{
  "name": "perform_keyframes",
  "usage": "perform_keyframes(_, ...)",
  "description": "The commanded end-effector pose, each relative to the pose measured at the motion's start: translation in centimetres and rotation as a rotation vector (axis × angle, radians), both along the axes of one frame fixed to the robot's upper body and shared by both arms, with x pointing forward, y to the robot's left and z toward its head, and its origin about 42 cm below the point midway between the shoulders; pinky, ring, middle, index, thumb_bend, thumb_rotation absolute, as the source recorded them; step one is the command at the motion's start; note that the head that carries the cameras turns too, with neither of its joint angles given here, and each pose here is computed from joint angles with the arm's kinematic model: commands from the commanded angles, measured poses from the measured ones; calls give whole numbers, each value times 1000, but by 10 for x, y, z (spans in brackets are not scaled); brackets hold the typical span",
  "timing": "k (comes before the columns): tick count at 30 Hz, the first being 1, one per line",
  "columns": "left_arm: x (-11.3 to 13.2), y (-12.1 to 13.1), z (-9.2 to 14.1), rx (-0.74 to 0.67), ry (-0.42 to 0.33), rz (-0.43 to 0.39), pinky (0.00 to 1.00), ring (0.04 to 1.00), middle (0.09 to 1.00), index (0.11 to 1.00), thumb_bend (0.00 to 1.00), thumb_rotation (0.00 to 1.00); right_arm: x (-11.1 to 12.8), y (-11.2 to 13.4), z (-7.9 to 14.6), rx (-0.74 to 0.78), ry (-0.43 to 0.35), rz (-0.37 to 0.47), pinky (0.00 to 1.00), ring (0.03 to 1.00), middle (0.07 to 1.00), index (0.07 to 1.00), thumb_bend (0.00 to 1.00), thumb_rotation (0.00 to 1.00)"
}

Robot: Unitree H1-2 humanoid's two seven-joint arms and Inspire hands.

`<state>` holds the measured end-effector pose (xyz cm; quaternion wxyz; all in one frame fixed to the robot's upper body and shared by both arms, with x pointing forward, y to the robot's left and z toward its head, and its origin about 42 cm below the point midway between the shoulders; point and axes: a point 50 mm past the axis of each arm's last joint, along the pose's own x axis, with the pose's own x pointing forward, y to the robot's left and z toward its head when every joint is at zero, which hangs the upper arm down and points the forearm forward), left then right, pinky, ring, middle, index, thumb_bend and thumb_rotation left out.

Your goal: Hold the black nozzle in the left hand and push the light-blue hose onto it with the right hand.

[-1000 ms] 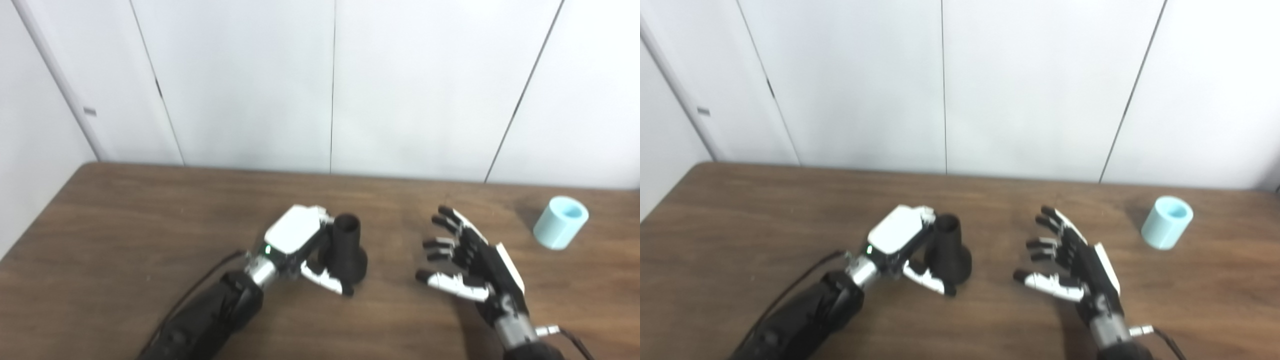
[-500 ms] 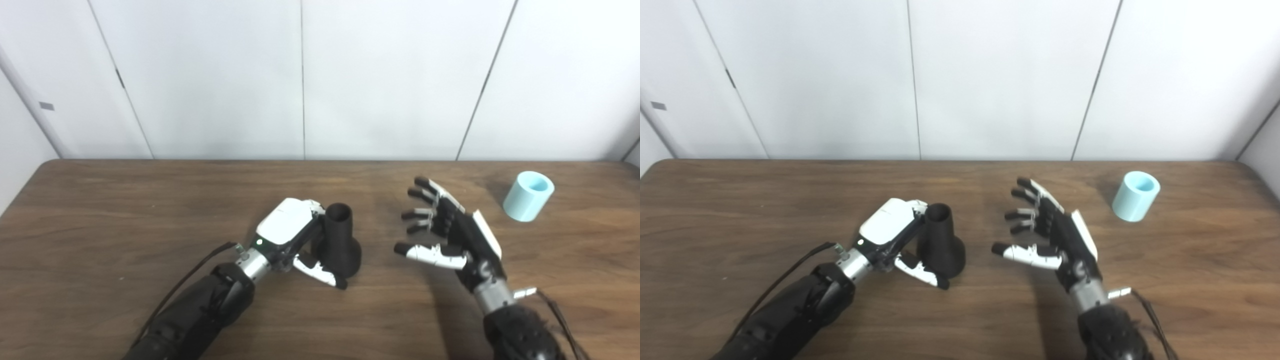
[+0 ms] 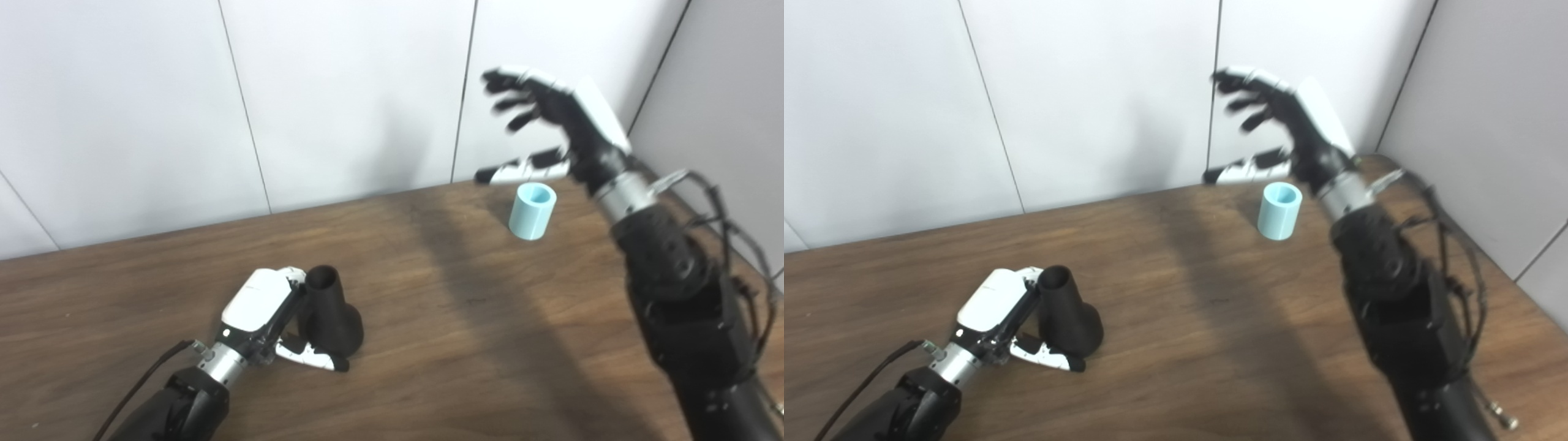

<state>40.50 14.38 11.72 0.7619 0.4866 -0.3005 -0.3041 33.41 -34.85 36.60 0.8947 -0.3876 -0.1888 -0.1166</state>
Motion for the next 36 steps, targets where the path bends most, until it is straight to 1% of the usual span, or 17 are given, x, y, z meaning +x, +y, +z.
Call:
perform_keyframes(1,-55,18,-75,119,211,-33,707,581,444,497,525,0,4,-28,29,-111,1,-83,670,798,825,789,826,140)
perform_keyframes(2,-55,19,-75,119,213,-31,701,580,440,498,525,0,6,-35,32,-156,49,-97,735,846,870,823,838,182)
perform_keyframes(3,-54,20,-75,123,212,-31,700,580,438,498,525,0,9,-44,35,-191,100,-109,761,869,895,841,851,207)
perform_keyframes(5,-54,23,-76,131,207,-31,696,586,442,498,525,0,14,-56,36,-229,180,-139,789,905,925,854,892,229)
perform_keyframes(7,-55,25,-77,133,208,-28,696,587,442,498,525,0,18,-65,33,-245,236,-168,806,922,935,861,892,229)
perform_keyframes(9,-55,27,-77,133,211,-26,696,586,441,498,525,0,20,-71,30,-253,271,-197,804,923,937,863,889,223)
perform_keyframes(13,-56,33,-81,152,224,-20,739,602,443,497,525,0,30,-91,19,-223,345,-251,786,912,930,862,857,232)
perform_keyframes(17,-58,36,-83,156,241,-13,748,611,445,497,525,0,39,-105,2,-83,411,-202,827,937,937,880,897,262)
perform_keyframes(19,-59,38,-84,159,247,-16,752,615,446,498,525,0,44,-108,-11,-13,438,-173,861,953,954,896,919,298)
perform_keyframes(21,-60,38,-84,160,250,-18,754,617,449,499,525,0,49,-108,-21,13,464,-160,874,959,959,907,922,311)
perform_keyframes(24,-61,38,-84,158,255,-20,754,621,448,500,525,0,58,-104,-38,21,515,-152,840,934,960,933,927,309)
perform_keyframes(26,-61,37,-84,156,258,-22,750,622,451,499,525,0,61,-101,-46,26,545,-154,886,957,975,948,929,299)
perform_keyframes(29,-62,35,-84,150,270,-25,748,624,454,498,525,0,67,-98,-64,42,597,-143,949,989,993,967,955,300)
perform_keyframes(33,-64,34,-82,146,279,-33,744,622,447,501,525,0,73,-95,-83,73,632,-149,946,991,987,977,942,282)
perform_keyframes(36,-64,35,-78,153,289,-43,747,629,447,503,524,0,78,-92,-93,82,651,-151,973,991,977,966,930,285)
